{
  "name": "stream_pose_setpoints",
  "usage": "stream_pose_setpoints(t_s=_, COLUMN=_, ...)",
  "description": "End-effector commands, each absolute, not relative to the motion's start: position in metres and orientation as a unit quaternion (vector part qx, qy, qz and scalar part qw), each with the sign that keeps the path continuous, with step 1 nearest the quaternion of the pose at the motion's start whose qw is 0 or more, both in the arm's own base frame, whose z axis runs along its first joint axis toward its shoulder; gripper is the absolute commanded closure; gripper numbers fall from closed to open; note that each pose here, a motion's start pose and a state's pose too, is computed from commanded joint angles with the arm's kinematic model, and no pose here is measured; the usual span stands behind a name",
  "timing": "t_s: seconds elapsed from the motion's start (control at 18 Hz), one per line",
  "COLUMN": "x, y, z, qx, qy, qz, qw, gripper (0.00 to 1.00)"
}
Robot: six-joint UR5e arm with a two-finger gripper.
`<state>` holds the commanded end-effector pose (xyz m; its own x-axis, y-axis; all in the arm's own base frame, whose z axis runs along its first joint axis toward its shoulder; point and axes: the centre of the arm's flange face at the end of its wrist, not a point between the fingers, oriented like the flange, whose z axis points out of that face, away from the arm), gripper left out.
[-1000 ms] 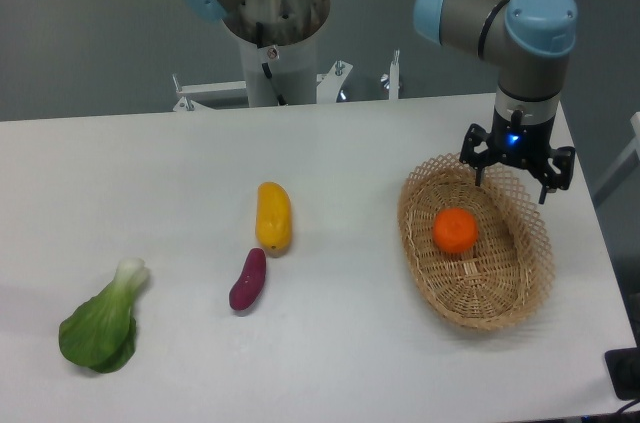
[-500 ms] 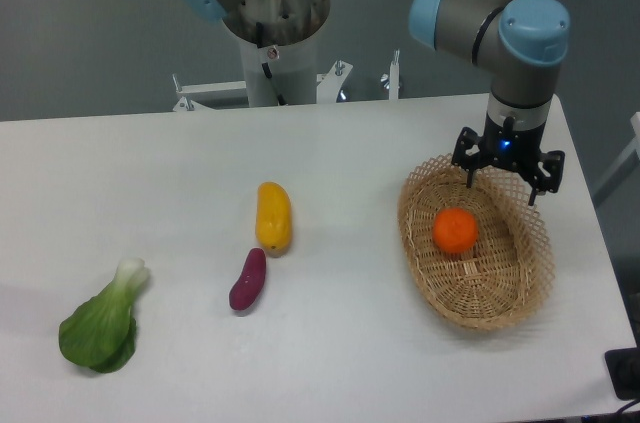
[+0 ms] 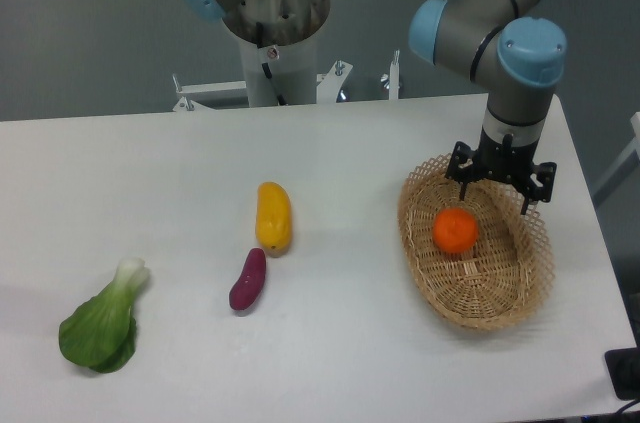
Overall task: Pick up the orange from the basket
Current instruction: 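Lower the open gripper down over the orange in the wicker basket, then close the gripper fingers around the orange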
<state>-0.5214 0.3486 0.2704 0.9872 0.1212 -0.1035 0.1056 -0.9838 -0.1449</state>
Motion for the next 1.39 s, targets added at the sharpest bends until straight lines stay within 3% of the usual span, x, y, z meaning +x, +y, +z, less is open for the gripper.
stream_pose_setpoints(t_s=0.5, x=-0.492, y=0.374, z=0.24, qx=-0.995, qy=-0.073, qz=0.027, qw=0.059, gripper=0.0)
stream_pose_setpoints(t_s=1.39, x=-0.496, y=0.377, z=0.217, qx=-0.996, qy=-0.065, qz=0.048, qw=0.041, gripper=0.02)
